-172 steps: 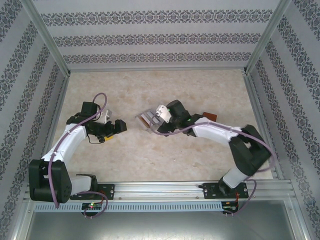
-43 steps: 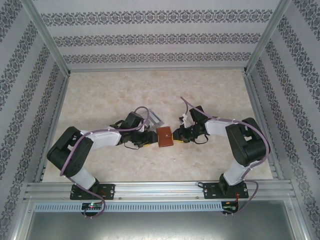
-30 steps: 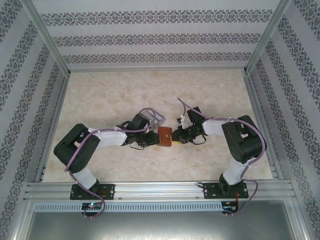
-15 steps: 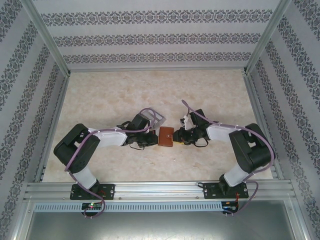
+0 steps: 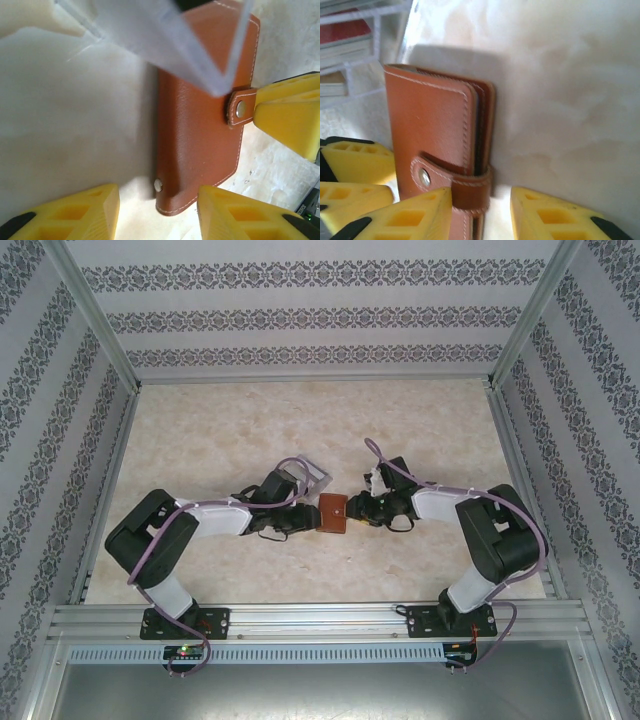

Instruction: Put the credit cards into the card holder

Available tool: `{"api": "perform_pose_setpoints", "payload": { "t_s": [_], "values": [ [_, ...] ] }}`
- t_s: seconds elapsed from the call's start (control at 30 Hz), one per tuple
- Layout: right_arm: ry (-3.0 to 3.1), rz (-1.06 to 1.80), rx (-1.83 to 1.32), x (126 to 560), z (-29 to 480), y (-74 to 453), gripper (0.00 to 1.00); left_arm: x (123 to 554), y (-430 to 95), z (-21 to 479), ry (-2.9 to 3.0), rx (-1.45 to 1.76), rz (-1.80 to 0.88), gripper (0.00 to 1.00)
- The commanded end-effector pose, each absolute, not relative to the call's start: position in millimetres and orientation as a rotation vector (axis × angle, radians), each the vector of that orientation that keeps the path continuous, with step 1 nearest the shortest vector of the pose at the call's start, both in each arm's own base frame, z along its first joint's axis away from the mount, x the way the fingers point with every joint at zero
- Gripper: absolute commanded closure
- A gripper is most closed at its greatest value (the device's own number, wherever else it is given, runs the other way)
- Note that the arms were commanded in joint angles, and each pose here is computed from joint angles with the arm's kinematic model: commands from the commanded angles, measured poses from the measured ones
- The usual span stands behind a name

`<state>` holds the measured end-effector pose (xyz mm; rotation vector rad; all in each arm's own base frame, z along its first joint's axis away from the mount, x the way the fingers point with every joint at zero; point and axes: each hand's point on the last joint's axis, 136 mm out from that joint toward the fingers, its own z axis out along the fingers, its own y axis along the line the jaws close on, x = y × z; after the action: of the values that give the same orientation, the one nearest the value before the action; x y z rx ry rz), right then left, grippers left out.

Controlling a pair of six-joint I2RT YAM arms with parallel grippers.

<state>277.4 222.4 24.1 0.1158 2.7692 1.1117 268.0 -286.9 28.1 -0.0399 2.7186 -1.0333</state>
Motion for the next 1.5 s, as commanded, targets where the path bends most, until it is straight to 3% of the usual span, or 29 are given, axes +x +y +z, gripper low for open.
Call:
{"api": "perform_pose_setpoints", "payload": {
  "t_s": [0.0,0.23,0.37,0.63,0.9,1.1,1.33,1.47],
  "values": [
    [2.725,1.193,0.095,285,29,238,0.63,277,-303,31,2.647,0.003,-1.076,0.69],
    [2.726,1.252,0.081,274,27,243,0.67,271,-314,31,2.619,0.034,-1.092,0.76],
    [2.724,1.275,0.076,266,30,245,0.68,267,-316,38,2.61,0.037,-1.123,1.0],
    [2.73,0.88,0.057,258,35,207,0.57,255,-302,58,2.624,0.015,-1.09,1.0],
    [2.608,0.732,-0.023,250,78,216,0.54,247,-296,74,2.654,-0.026,-1.084,1.0],
    [2.618,0.684,-0.081,250,78,233,0.57,245,-304,86,2.647,-0.021,-1.132,1.0],
    [2.675,0.633,-0.123,252,66,251,0.53,242,-309,96,2.627,-0.004,-1.159,1.0],
    [2.711,0.561,-0.11,252,56,245,0.64,241,-306,99,2.619,-0.008,-1.147,1.0]
  ]
}}
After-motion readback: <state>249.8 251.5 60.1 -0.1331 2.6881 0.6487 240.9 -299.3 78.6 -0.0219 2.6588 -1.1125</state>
